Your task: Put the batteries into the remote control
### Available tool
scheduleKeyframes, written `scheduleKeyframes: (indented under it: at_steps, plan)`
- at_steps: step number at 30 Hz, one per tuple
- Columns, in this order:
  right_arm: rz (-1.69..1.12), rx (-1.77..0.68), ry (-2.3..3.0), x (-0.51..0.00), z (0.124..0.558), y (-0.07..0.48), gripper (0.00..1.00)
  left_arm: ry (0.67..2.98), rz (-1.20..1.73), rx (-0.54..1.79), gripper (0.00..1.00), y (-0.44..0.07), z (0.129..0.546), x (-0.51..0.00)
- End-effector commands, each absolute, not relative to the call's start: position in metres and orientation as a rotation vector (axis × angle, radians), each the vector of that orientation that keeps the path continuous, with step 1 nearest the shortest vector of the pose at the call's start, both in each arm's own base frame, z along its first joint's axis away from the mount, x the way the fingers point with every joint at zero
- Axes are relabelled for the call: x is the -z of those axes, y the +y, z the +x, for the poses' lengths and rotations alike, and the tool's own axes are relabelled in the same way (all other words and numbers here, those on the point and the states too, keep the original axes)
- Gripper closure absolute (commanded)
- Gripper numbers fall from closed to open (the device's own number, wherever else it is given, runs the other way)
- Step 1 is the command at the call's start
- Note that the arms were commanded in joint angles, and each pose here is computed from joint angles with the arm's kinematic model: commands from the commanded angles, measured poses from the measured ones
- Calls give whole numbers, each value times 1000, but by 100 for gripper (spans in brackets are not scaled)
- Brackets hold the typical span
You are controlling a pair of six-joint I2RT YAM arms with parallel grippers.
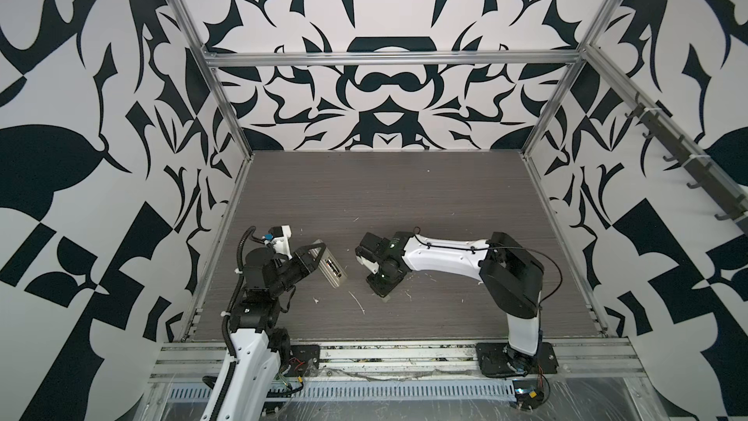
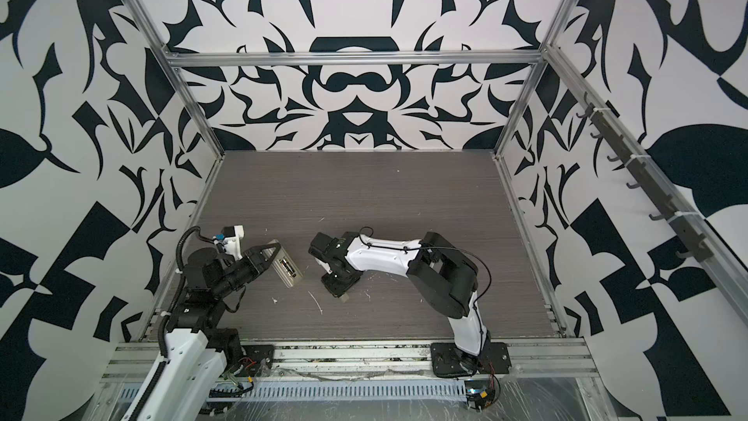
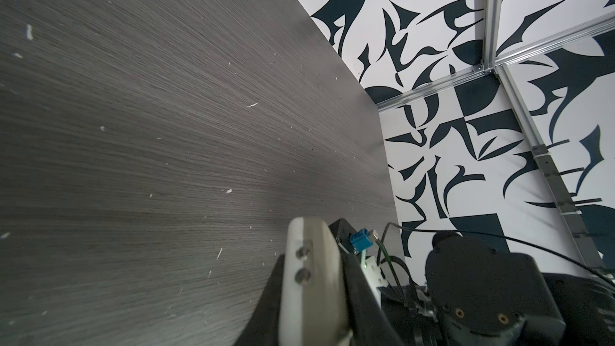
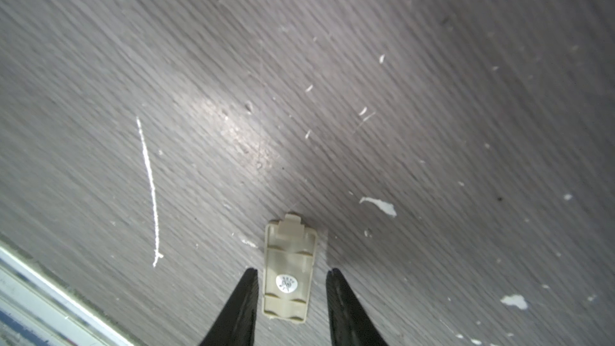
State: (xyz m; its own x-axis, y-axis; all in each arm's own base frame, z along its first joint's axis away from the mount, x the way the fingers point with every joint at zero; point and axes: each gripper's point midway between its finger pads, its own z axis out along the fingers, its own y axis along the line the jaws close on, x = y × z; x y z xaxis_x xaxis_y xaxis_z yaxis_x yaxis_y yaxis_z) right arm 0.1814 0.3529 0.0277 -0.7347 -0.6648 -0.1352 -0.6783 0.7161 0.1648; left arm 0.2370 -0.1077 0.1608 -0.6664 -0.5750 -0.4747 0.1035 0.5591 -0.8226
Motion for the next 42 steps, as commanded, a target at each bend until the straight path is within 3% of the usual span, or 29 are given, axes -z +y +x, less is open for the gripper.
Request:
scheduleKeyframes:
  at_steps: [1,42]
  plan:
    - [-1110,-353,2817,-40,183,363,62,2013,-363,1123,100,-106,238,-168]
    - [-1140,-333,2843,-22,173,362,67,2010,-358,1130,100,-107,238,-170]
